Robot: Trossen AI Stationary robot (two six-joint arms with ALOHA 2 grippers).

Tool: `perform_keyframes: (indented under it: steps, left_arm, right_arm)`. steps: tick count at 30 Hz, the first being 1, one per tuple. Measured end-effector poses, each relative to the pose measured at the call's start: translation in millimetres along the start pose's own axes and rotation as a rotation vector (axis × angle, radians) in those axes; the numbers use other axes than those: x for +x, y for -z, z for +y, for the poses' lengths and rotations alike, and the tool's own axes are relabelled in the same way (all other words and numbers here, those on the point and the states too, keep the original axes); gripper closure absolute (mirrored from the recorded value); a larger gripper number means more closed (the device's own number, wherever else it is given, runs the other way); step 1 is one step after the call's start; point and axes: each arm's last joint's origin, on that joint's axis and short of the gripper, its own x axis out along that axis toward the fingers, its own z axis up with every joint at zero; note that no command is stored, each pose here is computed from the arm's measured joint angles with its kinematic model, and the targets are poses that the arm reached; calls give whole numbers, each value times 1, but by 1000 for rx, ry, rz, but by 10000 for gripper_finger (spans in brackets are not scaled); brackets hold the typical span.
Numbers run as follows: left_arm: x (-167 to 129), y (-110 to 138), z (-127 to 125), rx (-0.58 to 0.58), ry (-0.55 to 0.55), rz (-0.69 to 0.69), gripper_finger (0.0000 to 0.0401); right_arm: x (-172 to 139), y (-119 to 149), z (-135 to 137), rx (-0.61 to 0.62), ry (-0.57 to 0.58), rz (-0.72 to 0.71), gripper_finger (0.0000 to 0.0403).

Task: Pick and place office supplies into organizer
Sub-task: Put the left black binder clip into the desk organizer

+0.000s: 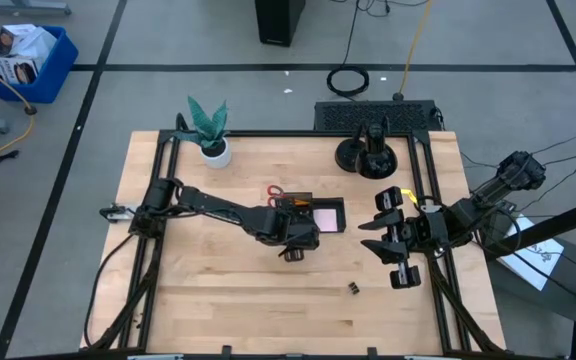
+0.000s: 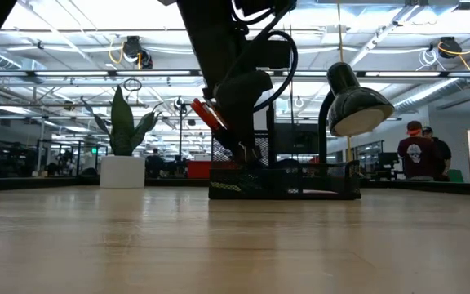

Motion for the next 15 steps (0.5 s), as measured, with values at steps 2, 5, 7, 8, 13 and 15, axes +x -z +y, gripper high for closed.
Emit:
perform_keyframes:
  steps: [2,5,7,8,13,15]
  left_arm:
    - [0,0,0,4,18,4,401]
    - [0,0,-1,7,24,5,401]
    - [0,0,-1,7,23,6,401]
    - [0,1,-1,9,23,7,401]
    - [0,1,-1,11,24,14,401]
    - [0,1,0,9,20,14,401]
  right_arm:
    - [0,0,0,0,0,0,293]
    - [0,0,0,0,0,0,293]
    - [0,0,0,0,0,0,293]
    - [0,0,0,0,0,0,293]
    - [0,0,0,0,0,0,293]
    - [0,0,0,0,0,0,293]
